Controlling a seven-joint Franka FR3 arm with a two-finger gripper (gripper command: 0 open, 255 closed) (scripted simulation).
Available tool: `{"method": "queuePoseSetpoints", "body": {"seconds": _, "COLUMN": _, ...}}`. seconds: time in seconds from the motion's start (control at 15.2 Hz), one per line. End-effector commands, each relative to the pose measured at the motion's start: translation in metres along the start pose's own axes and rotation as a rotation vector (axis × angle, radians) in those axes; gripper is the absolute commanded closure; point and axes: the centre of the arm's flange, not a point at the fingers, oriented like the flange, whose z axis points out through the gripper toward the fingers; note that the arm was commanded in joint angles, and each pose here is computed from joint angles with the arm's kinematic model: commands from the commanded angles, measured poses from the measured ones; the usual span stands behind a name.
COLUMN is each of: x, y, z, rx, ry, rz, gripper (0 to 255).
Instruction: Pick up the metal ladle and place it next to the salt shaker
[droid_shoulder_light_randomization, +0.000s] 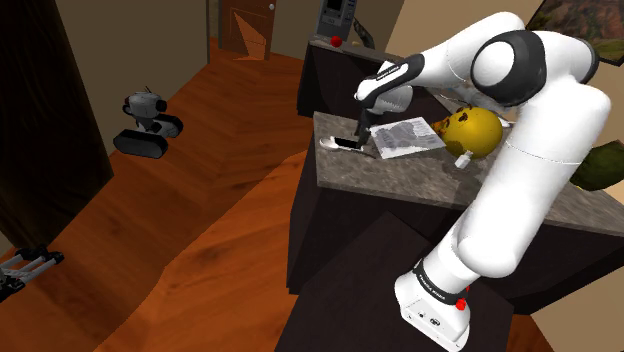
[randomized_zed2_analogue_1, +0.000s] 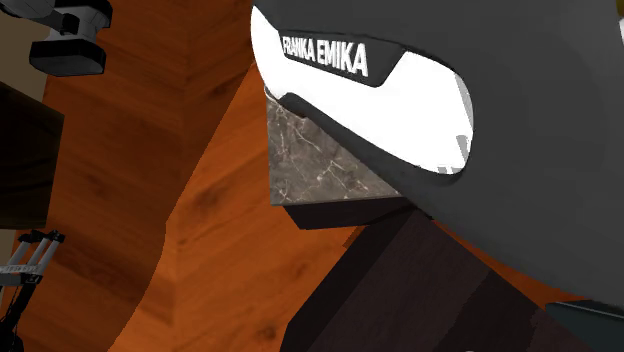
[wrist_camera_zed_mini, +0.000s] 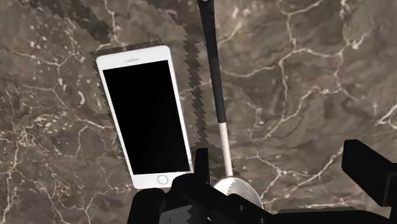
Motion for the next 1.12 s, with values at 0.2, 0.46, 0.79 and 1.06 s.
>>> {"method": "queuePoseSetpoints", "body": {"seconds": 0.2, "x": 0.011, "y": 0.028, "z": 0.038, "rx": -0.004, "ry": 0.001, "rz": -0.085, "gripper": 0}}
{"method": "queuePoseSetpoints", "body": {"seconds": 0.46, "x": 0.011, "y": 0.028, "z": 0.060, "rx": -0.004, "ry": 0.001, "rz": -0.085, "gripper": 0}}
{"method": "queuePoseSetpoints", "body": {"seconds": 0.79, "x": 0.011, "y": 0.028, "z": 0.073, "rx": -0.004, "ry": 0.001, "rz": -0.085, "gripper": 0}}
{"method": "queuePoseSetpoints", "body": {"seconds": 1.06, "x": 0.011, "y": 0.028, "z": 0.073, "rx": -0.004, "ry": 0.001, "rz": -0.085, "gripper": 0}}
